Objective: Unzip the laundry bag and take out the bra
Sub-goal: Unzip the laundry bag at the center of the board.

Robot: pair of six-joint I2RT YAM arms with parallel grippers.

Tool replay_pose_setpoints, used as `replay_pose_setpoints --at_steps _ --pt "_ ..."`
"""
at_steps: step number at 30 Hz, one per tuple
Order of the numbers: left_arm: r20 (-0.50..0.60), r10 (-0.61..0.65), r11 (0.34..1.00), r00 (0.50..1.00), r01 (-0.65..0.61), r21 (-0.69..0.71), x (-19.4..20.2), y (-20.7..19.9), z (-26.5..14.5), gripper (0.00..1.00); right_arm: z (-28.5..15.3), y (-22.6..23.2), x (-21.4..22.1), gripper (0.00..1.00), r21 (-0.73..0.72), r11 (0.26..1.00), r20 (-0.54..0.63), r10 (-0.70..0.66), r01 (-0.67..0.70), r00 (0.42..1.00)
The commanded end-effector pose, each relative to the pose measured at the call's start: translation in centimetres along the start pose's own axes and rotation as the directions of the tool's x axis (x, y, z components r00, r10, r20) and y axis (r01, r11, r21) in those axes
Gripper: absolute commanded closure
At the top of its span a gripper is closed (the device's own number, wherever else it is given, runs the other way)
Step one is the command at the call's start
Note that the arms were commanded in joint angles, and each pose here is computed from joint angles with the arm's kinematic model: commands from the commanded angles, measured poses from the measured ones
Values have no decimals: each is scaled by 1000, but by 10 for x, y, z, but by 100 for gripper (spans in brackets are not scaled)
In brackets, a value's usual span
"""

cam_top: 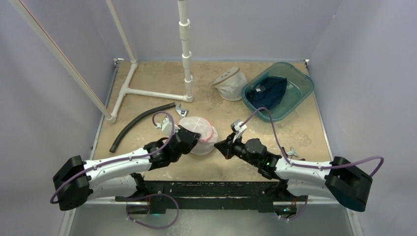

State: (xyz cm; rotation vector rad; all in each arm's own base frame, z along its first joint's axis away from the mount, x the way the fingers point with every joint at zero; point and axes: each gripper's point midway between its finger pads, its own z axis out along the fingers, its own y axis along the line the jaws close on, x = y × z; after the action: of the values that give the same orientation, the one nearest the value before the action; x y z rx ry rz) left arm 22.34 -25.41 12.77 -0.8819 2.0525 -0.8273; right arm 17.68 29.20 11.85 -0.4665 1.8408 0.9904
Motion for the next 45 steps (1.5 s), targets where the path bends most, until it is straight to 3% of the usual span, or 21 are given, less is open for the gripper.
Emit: replay_pose_setpoints --at_steps 1,7,8,9,11,14,18,24,38,45 --pt "-24 29 998 999 -28 59 -12 -4 -3 100 6 -17 -4 100 100 995 27 1 -4 1000" --pt "-49 41 990 998 -34 139 -16 -7 -14 100 10 -4 -7 100 25 999 51 28 -29 998" --pt "-60 40 987 997 -30 159 -14 -9 -16 100 8 5 -11 94 -24 999 67 26 -24 997" --pt "-70 42 985 997 -30 172 -14 -9 -18 100 4 13 -15 78 -71 997 82 21 -15 996" --pt "-85 24 975 996 -5 221 -14 -18 -24 100 -2 25 -24 59 -133 991 116 8 7 993" --pt "-114 -25 963 993 54 262 -13 -20 -30 100 -11 41 -34 48 -214 976 159 -13 47 987" --pt "-184 -110 936 977 164 312 -10 -22 -34 100 -12 57 -31 44 -301 952 146 -4 49 989" --pt "-243 -133 912 961 214 349 -6 -30 -43 100 -21 75 -31 41 -418 908 134 87 -23 987" --pt "-256 -158 906 954 244 347 -7 -25 -47 100 -19 64 -44 26 -482 863 95 226 -154 970" --pt "-252 -161 908 954 243 341 -8 -24 -47 100 -18 69 -38 28 -519 837 57 237 -174 970"
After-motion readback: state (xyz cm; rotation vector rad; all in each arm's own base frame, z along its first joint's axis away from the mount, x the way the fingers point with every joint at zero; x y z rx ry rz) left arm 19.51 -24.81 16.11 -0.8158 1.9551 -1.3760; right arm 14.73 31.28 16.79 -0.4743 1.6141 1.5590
